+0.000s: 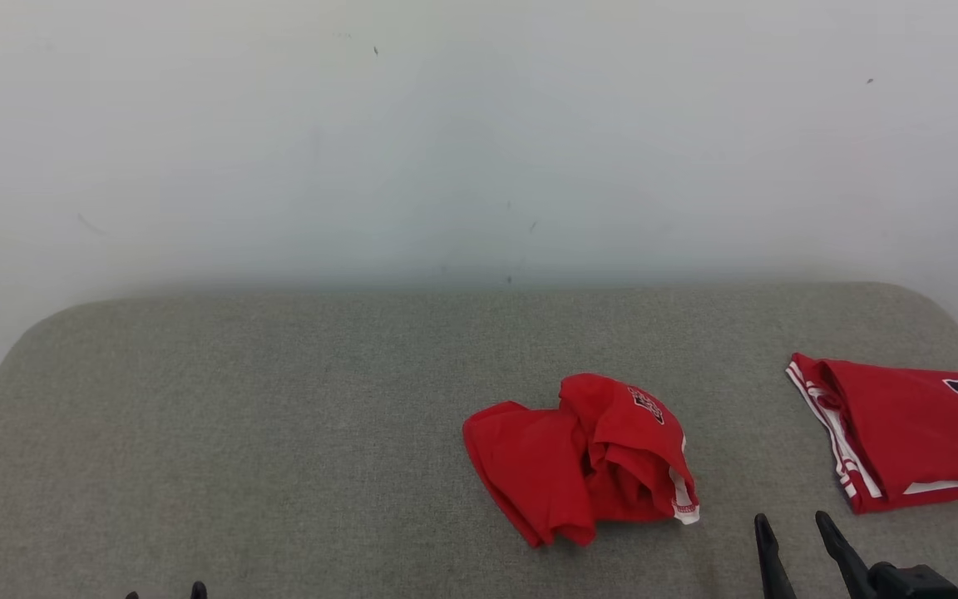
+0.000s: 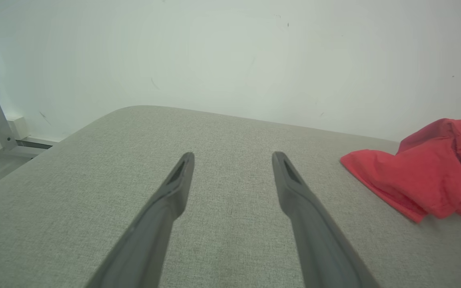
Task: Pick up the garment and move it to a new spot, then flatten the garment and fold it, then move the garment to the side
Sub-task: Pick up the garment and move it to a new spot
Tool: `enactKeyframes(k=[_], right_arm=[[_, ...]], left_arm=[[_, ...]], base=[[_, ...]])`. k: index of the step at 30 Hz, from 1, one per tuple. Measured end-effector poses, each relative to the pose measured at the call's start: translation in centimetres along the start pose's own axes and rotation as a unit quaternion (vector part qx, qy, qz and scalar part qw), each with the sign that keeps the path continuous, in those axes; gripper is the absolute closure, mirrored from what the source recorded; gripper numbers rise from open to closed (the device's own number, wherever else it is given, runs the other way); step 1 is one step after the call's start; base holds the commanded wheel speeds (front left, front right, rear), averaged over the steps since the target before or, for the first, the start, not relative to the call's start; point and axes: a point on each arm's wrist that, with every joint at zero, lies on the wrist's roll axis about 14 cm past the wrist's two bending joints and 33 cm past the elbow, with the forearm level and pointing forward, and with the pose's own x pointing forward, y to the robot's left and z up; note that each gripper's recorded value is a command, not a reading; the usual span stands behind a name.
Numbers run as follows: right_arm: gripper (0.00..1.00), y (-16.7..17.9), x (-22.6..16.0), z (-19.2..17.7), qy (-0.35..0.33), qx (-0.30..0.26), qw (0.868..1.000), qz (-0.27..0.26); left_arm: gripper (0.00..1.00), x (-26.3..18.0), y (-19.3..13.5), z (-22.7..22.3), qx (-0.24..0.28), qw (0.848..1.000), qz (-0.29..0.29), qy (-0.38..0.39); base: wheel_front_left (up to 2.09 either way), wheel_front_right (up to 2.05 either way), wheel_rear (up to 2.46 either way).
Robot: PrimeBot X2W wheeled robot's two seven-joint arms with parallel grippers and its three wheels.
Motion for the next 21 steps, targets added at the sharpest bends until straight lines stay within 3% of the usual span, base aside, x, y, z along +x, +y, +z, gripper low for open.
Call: enactKeyframes(k=[21], right_arm=[[0.00, -0.1, -0.3, -0.3, 0.005, 0.000, 1.000, -0.004]], left_arm=[[0.00, 0.3, -1.4, -1.1, 0.005, 1.000, -0.021, 0.015]], base=[[0.00, 0.00, 0.00]])
